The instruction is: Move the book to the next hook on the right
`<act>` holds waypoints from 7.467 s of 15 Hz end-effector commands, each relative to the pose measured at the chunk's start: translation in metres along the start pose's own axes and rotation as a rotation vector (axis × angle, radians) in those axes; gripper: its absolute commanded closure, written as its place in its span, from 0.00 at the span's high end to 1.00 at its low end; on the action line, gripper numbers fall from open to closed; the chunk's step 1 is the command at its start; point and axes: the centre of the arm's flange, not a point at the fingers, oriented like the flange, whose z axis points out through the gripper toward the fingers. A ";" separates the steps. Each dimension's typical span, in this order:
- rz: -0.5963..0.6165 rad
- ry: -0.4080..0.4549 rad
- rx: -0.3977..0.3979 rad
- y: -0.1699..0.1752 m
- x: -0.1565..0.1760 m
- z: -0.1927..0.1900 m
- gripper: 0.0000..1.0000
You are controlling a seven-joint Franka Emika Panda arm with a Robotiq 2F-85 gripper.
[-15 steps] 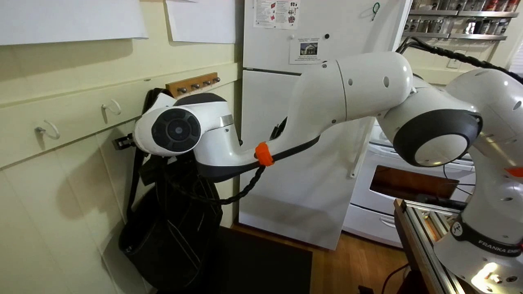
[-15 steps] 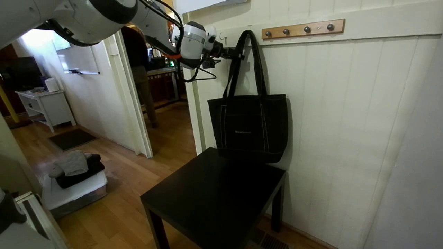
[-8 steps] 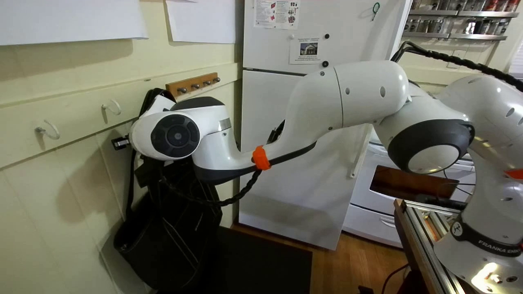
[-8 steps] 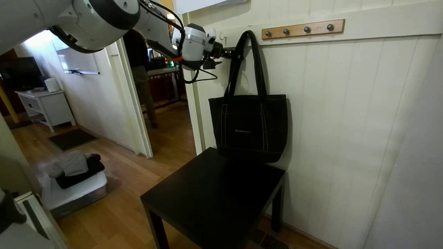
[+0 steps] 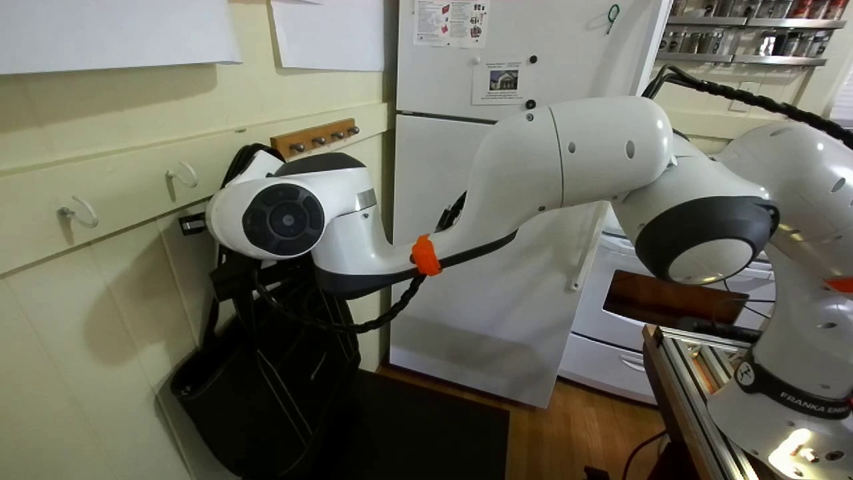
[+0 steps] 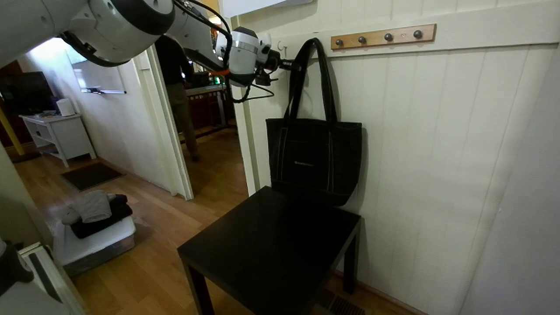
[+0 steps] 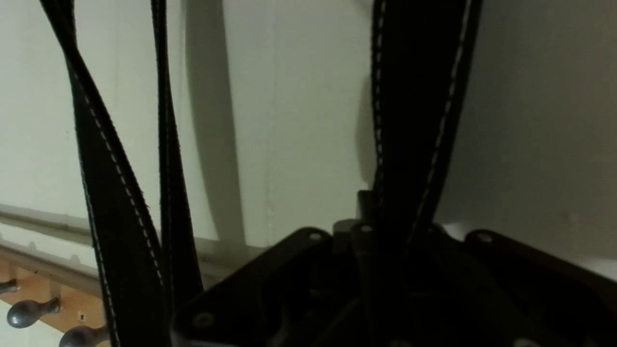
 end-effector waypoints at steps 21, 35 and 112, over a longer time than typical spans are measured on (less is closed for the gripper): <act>0.223 0.164 -0.208 0.073 0.091 -0.052 0.02; 0.202 0.002 -0.235 0.098 0.070 -0.075 0.02; -0.546 -0.226 0.206 0.161 0.133 0.010 0.02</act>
